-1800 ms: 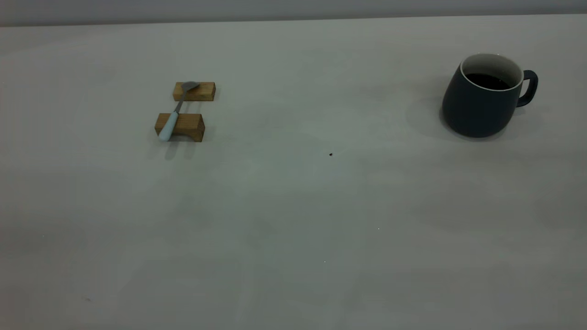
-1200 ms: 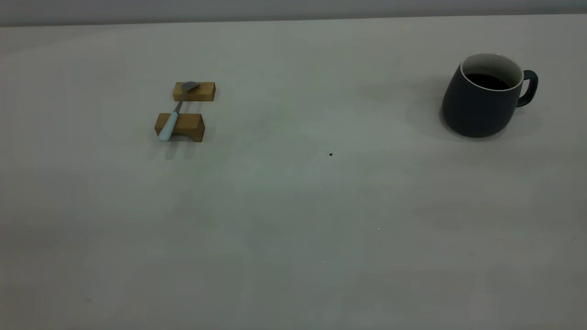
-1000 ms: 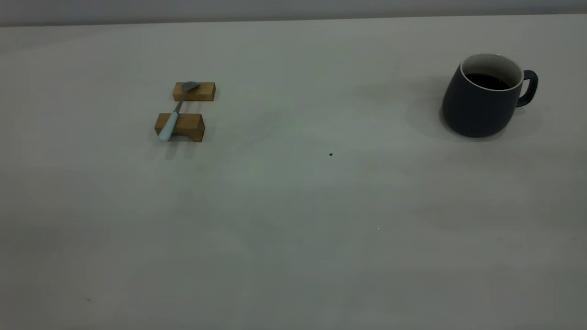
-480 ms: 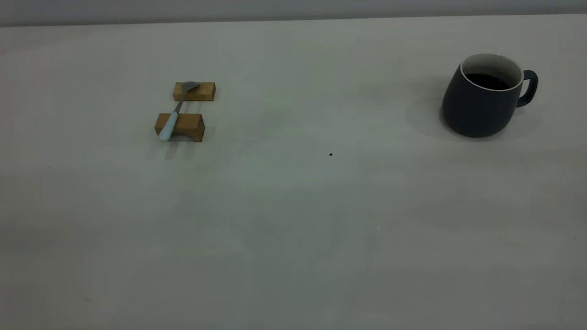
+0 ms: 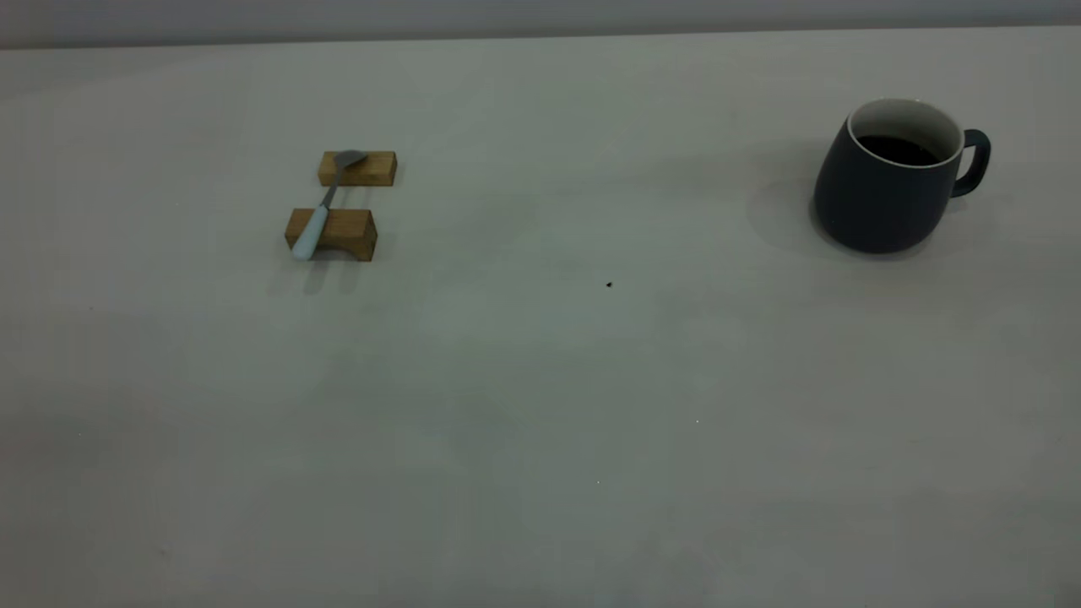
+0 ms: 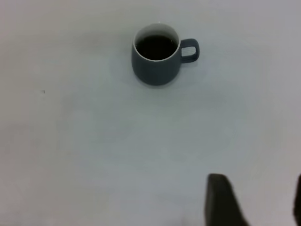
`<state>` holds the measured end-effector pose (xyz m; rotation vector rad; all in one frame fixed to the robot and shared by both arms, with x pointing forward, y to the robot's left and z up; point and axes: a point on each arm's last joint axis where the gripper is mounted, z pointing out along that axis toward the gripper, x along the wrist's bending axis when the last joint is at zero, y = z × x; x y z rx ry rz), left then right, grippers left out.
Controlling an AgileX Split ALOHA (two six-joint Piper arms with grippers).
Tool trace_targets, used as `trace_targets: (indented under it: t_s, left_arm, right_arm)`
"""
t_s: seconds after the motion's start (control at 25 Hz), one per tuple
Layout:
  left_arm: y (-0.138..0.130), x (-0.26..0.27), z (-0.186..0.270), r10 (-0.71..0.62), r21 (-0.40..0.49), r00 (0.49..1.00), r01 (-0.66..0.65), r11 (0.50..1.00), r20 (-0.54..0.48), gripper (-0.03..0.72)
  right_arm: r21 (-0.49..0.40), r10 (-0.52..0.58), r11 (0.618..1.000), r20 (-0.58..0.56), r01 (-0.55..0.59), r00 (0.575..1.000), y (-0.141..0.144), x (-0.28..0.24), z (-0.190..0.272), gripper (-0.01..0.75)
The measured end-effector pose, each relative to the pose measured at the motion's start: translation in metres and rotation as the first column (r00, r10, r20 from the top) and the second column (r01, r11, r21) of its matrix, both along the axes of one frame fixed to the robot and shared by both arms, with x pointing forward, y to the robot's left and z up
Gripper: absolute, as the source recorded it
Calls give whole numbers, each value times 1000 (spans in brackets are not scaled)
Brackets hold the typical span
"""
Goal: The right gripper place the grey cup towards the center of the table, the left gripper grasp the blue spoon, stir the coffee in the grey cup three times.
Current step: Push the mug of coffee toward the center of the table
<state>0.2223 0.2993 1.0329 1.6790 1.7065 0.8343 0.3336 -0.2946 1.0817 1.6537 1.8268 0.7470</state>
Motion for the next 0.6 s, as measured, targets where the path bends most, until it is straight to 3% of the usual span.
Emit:
trace_targets:
  t_s: [0.12, 0.24, 0.44, 0.6]
  left_arm:
    - [0, 0, 0, 0, -1, 1000, 0, 1000, 0, 446]
    - [0, 0, 0, 0, -1, 1000, 0, 1000, 0, 446]
    - [0, 0, 0, 0, -1, 1000, 0, 1000, 0, 446]
    - [0, 0, 0, 0, -1, 1000, 0, 1000, 0, 446]
  right_arm:
    - [-33, 26, 999, -41, -28, 999, 1, 45, -7, 604]
    - [-67, 62, 996, -60, -66, 996, 2, 86, -25, 706]
    - [-195, 210, 951, -163, -240, 964, 4, 135, -61, 727]
    - [-261, 332, 874, -296, -410, 896, 5, 176, -81, 727]
